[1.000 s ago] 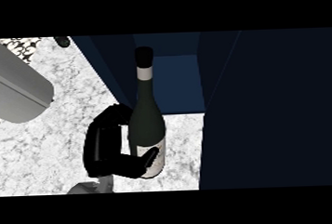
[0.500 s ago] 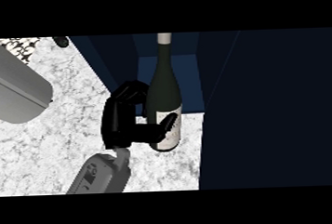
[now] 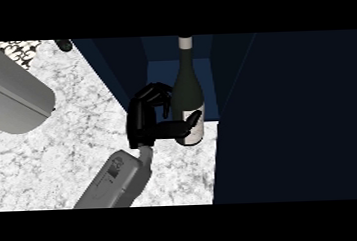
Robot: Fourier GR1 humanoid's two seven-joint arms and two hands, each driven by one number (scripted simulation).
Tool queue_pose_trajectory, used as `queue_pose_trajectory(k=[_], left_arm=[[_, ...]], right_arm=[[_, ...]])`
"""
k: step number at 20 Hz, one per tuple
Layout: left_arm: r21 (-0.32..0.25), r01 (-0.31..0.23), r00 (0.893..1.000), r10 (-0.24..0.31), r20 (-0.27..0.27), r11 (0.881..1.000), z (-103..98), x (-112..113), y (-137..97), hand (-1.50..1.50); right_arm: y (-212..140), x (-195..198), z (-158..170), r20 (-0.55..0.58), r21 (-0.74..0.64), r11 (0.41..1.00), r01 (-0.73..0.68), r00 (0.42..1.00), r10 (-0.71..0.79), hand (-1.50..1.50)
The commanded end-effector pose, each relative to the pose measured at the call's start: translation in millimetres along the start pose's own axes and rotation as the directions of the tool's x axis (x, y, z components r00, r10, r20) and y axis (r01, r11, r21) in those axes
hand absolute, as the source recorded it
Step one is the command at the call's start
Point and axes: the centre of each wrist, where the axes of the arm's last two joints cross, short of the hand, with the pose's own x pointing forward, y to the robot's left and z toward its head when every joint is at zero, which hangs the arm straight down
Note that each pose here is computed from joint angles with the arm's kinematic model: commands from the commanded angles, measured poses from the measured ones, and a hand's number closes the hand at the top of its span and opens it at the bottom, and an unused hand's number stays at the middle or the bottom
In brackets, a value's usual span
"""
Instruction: Pick up the wine, place it into the cabinet and close the cabinet
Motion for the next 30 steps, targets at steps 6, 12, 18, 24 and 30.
queue_pose_trajectory(k=[6, 12, 18, 24, 30], left_arm=[[0.039, 0.04, 0.999, -0.039, -0.021, 0.998, -11.8, -34.7, -0.6, 1.5], [0.074, -0.033, 0.998, 0.037, -0.052, 0.997, -5.6, -53.7, 15.9, 1.5], [0.101, -0.037, 0.997, 0.044, -0.067, 0.994, -28.5, -51.8, 7.8, 1.5], [0.099, -0.057, 0.995, 0.065, -0.078, 0.993, -35.6, -53.1, 9.4, 1.5], [0.108, -0.043, 0.995, 0.053, -0.089, 0.993, -69.2, -30.8, -8.7, 1.5]], right_arm=[[3.0, 31.0, 26.5, 0.079, 0.025, 0.997, 0.069, 0.994, -0.071, -1.5], [-0.8, 32.2, 26.1, 0.054, 0.067, 0.995, 0.07, 0.996, -0.074, -1.5], [4.5, 33.1, 30.0, 0.058, 0.045, 0.996, 0.08, 0.995, -0.083, -1.5], [-4.2, 39.8, 29.6, 0.09, 0.041, 0.997, 0.071, 0.993, -0.075, -1.5], [-6.7, 32.0, 27.6, 0.057, 0.063, 0.996, 0.063, 0.996, -0.067, -1.5]])
